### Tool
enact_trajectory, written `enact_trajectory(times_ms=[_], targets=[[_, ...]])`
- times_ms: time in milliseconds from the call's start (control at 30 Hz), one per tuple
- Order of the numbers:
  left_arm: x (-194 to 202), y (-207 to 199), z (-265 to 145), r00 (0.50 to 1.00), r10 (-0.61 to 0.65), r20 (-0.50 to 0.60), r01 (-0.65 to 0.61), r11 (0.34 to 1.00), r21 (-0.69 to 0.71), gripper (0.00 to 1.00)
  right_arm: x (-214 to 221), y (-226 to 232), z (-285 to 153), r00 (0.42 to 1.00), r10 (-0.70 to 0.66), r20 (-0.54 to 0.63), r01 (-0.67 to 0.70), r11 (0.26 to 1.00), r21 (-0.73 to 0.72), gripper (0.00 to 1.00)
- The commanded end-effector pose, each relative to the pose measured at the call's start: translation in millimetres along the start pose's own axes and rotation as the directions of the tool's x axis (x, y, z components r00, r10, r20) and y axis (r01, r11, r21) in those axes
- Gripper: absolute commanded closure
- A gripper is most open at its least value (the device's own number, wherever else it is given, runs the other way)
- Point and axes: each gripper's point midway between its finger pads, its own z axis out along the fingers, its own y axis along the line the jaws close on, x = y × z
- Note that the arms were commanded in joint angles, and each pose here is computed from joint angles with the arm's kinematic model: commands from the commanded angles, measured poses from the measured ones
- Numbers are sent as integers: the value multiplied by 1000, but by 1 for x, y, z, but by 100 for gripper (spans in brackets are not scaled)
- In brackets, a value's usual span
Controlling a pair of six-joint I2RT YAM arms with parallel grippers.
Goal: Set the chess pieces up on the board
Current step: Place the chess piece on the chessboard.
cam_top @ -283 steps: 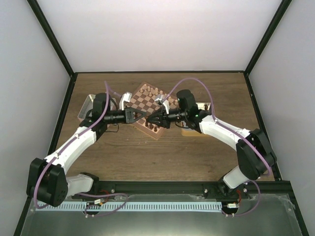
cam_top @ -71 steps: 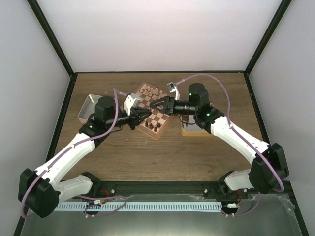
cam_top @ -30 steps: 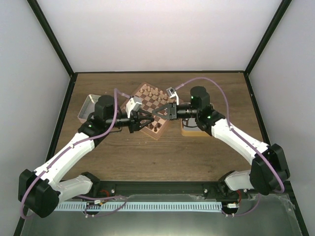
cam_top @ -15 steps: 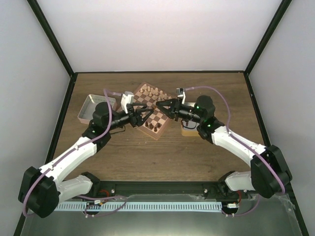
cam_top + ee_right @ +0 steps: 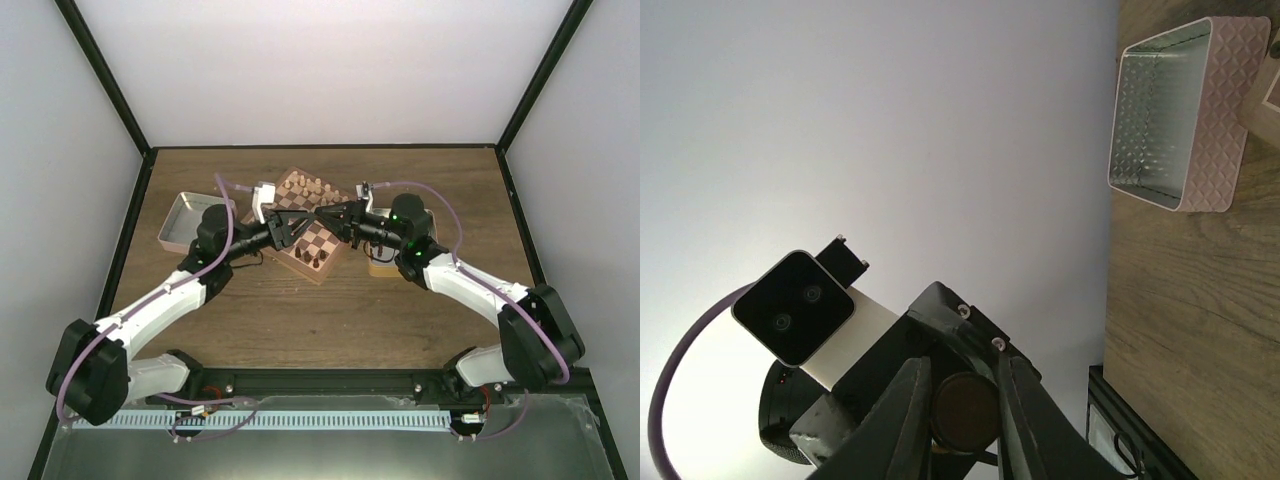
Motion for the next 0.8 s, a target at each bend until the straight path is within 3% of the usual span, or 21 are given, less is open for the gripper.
enact_trajectory(times_ms=[0,167,300,500,567,633,767], targets=[[-10,-8,5,1000,3,10,-3,1000,15,58,-3,20,2,1000,-20,6,20,999,-39,87],[-5,-5,7,1000,-9,-17,9,1000,10,59,-4,20,5,1000,-20,-1,20,999,-41,87],[-4,-4,9,999,17,-33,-17,1000,9,77,-3,17,5,1000,-16,-5,15,999,-31,87],[-3,-3,10,998,38,-47,-39,999,-7,90,-4,15,5,1000,-23,2,23,1000,-18,85],[-2,0,8,998,42,-54,-43,999,-31,92,-5,14,5,999,-40,7,40,999,-6,76],[-1,8,6,996,52,-71,-59,994,-93,92,-8,9,5,998,-65,22,64,998,29,62],[4,40,-8,982,81,-170,-130,944,-304,92,-19,-11,-5,987,-134,91,120,982,147,46]])
